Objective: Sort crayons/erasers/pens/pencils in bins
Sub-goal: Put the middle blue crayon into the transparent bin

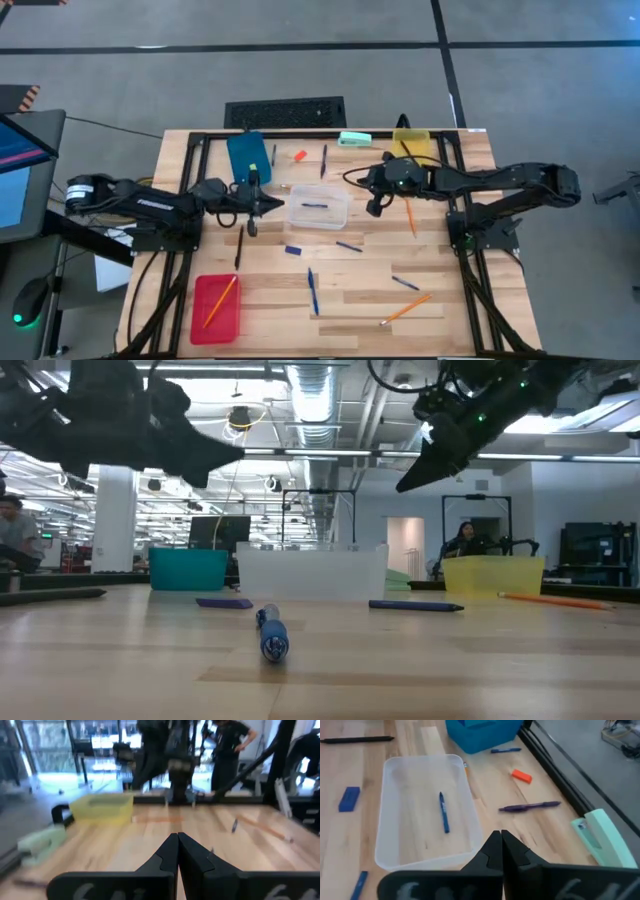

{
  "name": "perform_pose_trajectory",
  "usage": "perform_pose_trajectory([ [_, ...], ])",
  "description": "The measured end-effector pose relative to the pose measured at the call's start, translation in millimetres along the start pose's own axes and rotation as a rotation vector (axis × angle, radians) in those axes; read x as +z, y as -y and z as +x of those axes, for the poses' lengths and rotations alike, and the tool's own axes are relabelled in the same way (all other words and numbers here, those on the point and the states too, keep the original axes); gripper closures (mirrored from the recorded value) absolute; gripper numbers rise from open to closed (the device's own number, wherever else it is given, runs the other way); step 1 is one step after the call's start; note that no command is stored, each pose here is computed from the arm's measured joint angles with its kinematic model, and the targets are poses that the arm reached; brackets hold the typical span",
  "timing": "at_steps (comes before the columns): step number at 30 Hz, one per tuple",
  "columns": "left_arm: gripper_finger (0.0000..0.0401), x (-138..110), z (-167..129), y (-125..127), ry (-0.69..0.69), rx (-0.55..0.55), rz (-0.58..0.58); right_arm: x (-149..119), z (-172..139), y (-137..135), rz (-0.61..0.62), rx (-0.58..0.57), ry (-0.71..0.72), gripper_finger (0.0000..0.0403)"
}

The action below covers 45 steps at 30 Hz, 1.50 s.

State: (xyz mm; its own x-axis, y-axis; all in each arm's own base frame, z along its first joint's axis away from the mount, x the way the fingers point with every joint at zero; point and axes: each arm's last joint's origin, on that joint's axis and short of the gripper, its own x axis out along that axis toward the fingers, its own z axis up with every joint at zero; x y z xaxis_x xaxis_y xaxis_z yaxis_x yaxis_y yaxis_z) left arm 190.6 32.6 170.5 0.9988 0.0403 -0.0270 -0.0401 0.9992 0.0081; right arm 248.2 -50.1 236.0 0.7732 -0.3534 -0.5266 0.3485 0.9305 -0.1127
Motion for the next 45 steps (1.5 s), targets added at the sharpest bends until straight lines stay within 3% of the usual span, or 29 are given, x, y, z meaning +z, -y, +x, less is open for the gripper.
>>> perform_pose_trajectory([
  [6, 0.0401, -15, 7, 11, -0.078, -0.061, -0.018, 7, -9, -19, -0.012, 0.017, -0.042, 0.0398],
  [13, 0.0401, -14, 12, 30, -0.014, -0.201, 0.031, 2, -25, -55, 0.084, 0.127, -0.114, 0.0393],
  [20, 0.0401, -14, 11, 36, -0.011, -0.237, 0.032, -11, -34, -82, 0.183, 0.152, -0.187, 0.0327],
  [28, 0.0401, -15, 13, 36, -0.024, -0.238, 0.06, -26, -4, -105, 0.184, 0.108, -0.331, 0.0264],
  [37, 0.0401, -16, 13, 36, -0.031, -0.237, 0.093, -23, 37, -132, 0.067, 0.049, -0.589, 0.0231],
  [45, 0.0401, -16, 13, 36, -0.035, -0.237, 0.096, -28, 65, -151, 0.041, 0.111, -0.71, 0.0217],
])
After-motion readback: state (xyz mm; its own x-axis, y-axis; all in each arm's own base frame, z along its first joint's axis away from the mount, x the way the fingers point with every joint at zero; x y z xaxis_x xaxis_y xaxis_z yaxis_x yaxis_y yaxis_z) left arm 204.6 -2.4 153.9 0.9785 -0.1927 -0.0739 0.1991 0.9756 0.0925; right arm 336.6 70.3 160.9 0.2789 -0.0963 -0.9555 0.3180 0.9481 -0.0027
